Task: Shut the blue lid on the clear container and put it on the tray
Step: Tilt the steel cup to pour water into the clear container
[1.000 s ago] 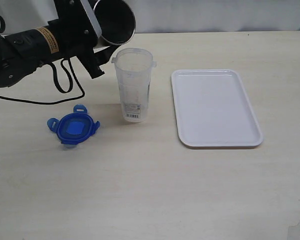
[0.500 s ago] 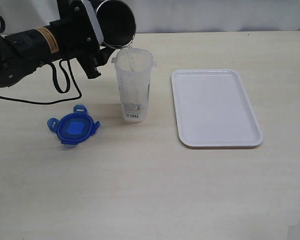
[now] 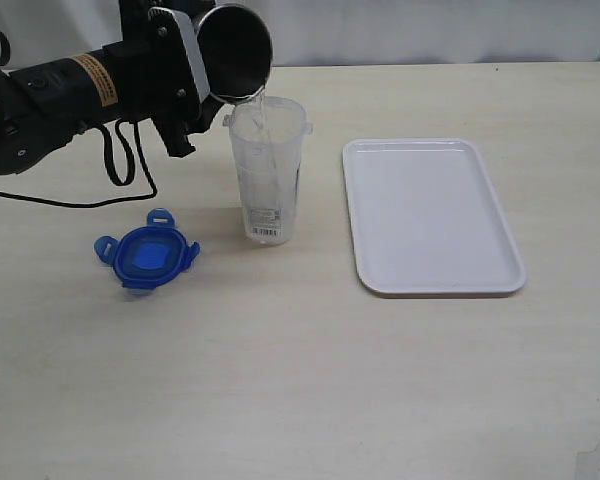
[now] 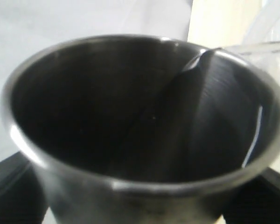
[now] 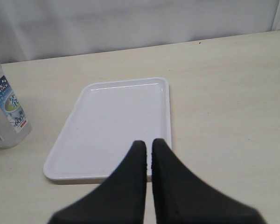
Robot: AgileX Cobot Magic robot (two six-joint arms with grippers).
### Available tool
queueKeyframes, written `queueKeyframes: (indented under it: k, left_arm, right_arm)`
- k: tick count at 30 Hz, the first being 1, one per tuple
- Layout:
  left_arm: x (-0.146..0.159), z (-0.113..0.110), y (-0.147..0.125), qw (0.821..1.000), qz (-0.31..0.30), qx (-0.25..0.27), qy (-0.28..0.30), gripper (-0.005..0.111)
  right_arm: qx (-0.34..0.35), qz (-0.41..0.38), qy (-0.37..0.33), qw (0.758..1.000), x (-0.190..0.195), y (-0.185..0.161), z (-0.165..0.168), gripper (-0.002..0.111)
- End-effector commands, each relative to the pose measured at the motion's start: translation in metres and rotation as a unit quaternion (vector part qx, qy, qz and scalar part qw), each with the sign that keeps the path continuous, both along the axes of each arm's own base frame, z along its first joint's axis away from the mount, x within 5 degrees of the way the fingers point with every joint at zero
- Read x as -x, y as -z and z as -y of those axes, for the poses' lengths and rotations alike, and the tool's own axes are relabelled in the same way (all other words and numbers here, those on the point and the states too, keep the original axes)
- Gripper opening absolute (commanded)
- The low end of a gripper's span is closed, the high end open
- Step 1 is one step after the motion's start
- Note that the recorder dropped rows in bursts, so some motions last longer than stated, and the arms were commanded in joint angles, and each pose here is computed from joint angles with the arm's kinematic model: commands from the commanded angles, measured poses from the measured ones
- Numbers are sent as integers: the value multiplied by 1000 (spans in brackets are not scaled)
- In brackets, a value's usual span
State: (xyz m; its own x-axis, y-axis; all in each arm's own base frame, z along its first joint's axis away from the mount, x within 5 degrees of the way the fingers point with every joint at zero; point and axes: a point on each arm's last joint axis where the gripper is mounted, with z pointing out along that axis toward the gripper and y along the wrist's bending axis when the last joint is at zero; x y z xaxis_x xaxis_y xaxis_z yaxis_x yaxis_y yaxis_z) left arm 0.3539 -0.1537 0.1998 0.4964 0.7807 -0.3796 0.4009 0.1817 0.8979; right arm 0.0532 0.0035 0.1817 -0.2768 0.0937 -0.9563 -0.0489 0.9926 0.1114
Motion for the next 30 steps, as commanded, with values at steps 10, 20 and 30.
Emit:
queueKeyframes:
  k: [10, 20, 30]
  left_arm:
    - [-1, 3, -18, 997, 75, 0, 20, 0]
    - [-1, 4, -19, 996, 81, 0, 22, 0]
    - [-4, 0, -19, 995, 11, 97, -25, 0]
  right_arm:
    - [1, 2, 3, 1000, 0, 1, 0, 4]
    - [1, 2, 3, 1000, 0, 1, 0, 4]
    - [1, 2, 3, 1000, 0, 1, 0, 4]
